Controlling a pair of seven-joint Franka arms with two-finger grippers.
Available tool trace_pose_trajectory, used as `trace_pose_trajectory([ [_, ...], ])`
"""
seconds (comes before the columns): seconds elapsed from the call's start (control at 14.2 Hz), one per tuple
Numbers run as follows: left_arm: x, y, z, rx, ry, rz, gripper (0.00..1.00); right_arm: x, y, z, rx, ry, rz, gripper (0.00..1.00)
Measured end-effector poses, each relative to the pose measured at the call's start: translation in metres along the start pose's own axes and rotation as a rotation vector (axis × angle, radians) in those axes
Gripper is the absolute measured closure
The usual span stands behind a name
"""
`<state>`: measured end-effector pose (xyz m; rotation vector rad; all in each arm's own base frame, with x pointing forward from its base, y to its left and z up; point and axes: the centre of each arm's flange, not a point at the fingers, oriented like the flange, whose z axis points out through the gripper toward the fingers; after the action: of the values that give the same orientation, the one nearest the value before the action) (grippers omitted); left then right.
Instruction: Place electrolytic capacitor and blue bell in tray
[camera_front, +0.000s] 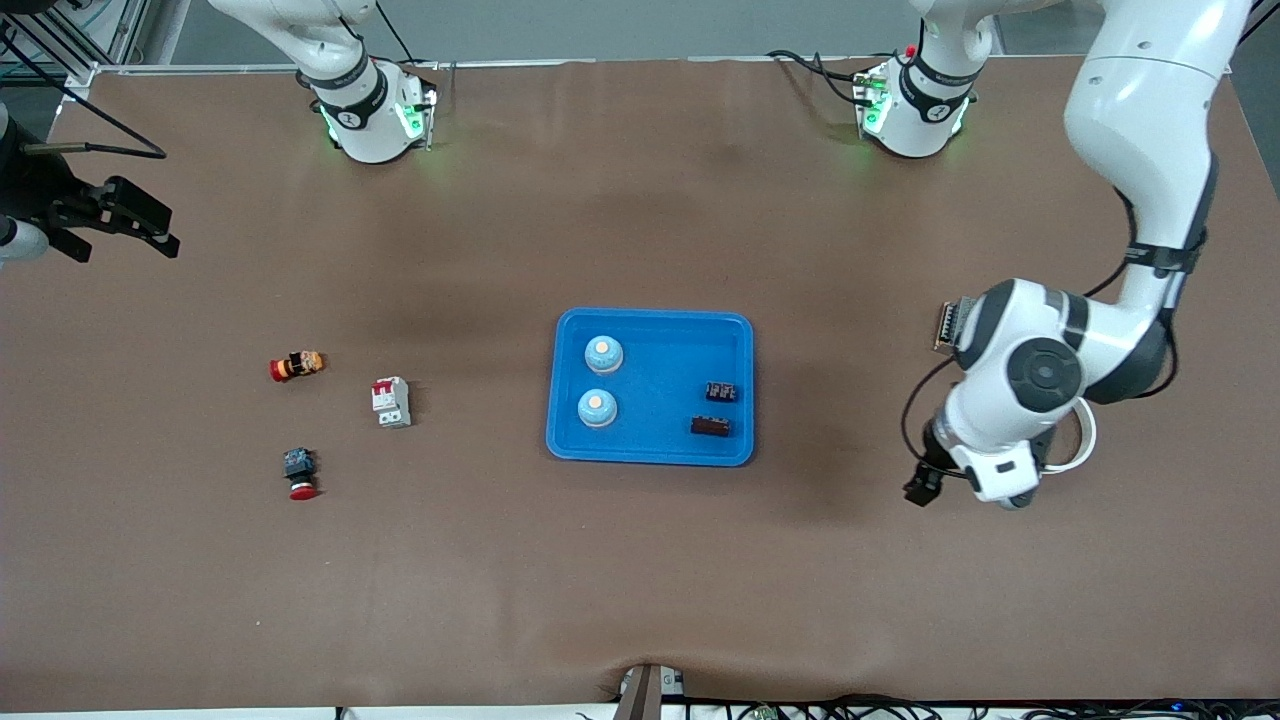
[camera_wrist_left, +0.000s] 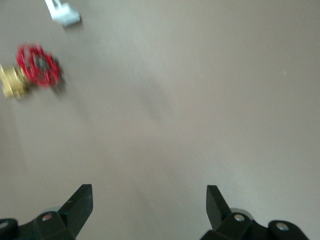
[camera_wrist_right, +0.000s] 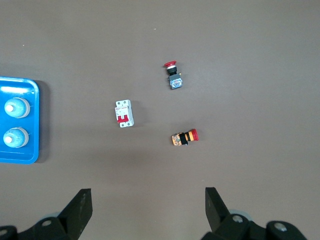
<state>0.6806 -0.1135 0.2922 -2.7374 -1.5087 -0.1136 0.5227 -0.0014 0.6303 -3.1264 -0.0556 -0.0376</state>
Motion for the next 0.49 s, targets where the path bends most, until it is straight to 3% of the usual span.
trace_pose_trajectory([
  [0.49, 0.047, -0.017, 0.001, 0.002, 0.01, 0.19, 0.0, 0.001, 0.0, 0.0, 0.0, 0.0, 0.0, 0.0],
])
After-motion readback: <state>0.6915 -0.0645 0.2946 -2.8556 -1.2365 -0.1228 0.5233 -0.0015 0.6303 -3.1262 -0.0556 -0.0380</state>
